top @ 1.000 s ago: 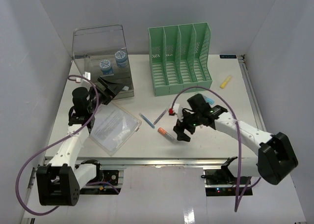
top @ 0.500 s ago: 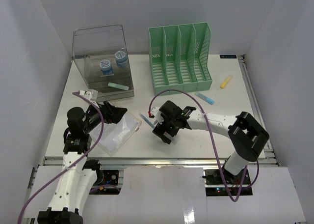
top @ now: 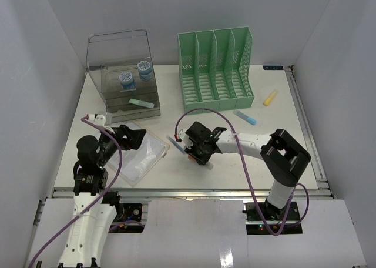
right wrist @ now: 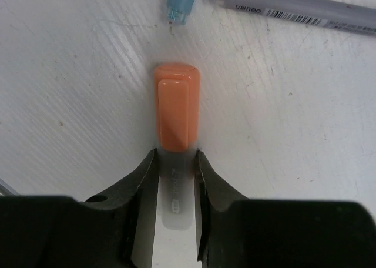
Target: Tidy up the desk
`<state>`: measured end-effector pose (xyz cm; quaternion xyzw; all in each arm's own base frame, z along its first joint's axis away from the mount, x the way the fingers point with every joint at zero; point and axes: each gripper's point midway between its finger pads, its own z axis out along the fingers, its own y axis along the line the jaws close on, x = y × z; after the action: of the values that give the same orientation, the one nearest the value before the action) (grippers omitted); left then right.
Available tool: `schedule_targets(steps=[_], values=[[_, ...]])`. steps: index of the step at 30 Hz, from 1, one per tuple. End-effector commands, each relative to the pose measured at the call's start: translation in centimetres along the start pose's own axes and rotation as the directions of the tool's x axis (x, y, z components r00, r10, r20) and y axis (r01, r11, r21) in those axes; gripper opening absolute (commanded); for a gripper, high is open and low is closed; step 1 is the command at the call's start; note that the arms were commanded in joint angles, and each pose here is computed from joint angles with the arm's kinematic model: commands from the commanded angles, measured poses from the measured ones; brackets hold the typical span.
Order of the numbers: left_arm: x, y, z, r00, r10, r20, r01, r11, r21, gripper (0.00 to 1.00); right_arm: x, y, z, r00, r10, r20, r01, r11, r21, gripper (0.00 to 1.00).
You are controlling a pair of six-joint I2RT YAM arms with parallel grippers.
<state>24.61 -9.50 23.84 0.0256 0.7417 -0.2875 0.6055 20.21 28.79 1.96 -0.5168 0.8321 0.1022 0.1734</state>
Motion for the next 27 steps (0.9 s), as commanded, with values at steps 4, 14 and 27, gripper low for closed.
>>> schedule_targets(steps=[4, 14, 27], values=[[-0.4, 0.6, -0.4, 1.000, 0.012, 0.020, -0.011, 0.999, -0.047, 0.98, 1.7, 0.8, 0.1, 0.993, -0.093, -0.077, 0.089, 0.994, -0.059, 0.14], [-1.3, 1.4, -1.0, 0.998, 0.018, 0.052, -0.012, 0.994, -0.112, 0.98, -11.6, -0.7, -10.2, 0.734, -0.656, 0.178, 0.663, 0.748, 0.021, 0.09], [-2.6, 5.5, -2.8, 0.992, 0.008, 0.127, 0.041, 0.926, -0.376, 0.98, -37.3, -6.2, -12.3, 0.425, -0.871, 0.244, 0.571, 0.468, 0.674, 0.11]])
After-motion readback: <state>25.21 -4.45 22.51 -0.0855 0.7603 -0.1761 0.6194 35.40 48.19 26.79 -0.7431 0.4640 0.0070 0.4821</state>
